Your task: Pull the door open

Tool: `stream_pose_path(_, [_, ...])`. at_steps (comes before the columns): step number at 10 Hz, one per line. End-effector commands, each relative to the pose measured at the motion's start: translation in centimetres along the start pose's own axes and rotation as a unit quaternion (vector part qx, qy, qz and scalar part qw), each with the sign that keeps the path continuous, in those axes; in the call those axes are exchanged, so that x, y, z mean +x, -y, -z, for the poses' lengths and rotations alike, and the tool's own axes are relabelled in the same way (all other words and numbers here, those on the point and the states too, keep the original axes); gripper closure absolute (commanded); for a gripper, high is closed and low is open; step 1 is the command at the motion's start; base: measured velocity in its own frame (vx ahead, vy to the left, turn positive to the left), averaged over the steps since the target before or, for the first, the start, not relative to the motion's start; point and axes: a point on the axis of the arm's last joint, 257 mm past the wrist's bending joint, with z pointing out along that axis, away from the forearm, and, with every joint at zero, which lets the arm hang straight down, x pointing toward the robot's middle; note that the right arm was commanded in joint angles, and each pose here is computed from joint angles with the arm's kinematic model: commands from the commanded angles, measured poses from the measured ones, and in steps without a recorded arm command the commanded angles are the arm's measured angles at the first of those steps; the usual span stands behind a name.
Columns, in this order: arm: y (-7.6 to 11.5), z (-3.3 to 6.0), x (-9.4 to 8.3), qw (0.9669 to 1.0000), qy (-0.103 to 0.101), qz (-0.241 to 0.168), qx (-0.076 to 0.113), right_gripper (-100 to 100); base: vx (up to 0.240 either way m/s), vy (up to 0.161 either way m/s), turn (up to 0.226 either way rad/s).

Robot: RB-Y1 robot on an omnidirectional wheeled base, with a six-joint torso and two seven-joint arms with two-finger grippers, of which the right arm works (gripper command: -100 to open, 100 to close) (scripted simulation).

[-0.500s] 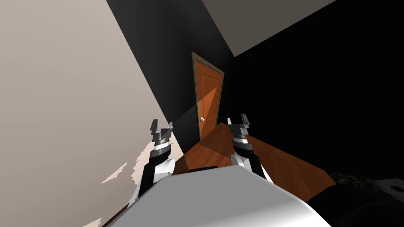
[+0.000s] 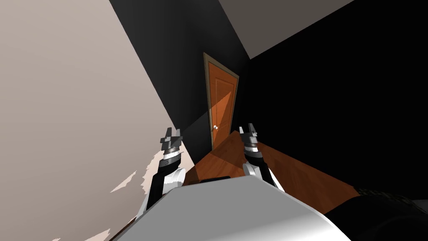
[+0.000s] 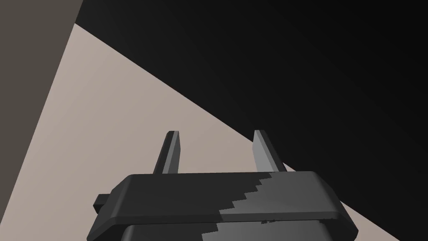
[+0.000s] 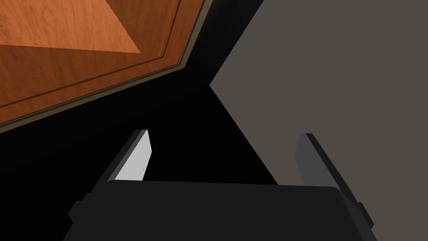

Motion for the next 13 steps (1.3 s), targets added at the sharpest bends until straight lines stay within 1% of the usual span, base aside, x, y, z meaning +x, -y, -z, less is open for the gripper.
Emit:
stream_pose_path(1, [1.4, 0.34, 0.3, 0.9997, -0.007, 0.021, 0.009, -100, 0.071, -0.002, 0.023])
stream_pose_path(3, [3.2, 0.77, 0.6, 0.9985, -0.018, 0.049, 0.020, -100, 0.074, -0.006, 0.024])
stream_pose_path(4, [4.2, 1.04, 0.8, 0.9973, -0.024, 0.064, 0.026, -100, 0.090, -0.013, 0.037])
stream_pose_path(5, [5.1, 1.31, 1.0, 0.9958, -0.031, 0.080, 0.032, -100, 0.085, -0.022, 0.031])
stream_pose_path(7, [7.1, 1.89, 1.5, 0.9914, -0.046, 0.115, 0.043, -100, 0.089, -0.013, 0.033])
stream_pose_path(8, [7.4, 2.00, 1.5, 0.9912, -0.046, 0.115, 0.045, -100, 0.063, -0.003, 0.009])
stream_pose_path(10, [9.5, 2.72, 1.9, 0.9849, -0.064, 0.151, 0.056, -100, 0.068, -0.004, 0.029])
stream_pose_path(11, [10.2, 2.90, 2.2, 0.9810, -0.073, 0.171, 0.057, -100, 0.085, -0.011, 0.037])
stream_pose_path(12, [10.8, 3.24, 2.1, 0.9805, -0.073, 0.171, 0.064, -100, 0.060, -0.011, 0.014])
stream_pose_path(13, [12.0, 3.70, 2.3, 0.9757, -0.084, 0.190, 0.070, -100, 0.056, -0.008, 0.028])
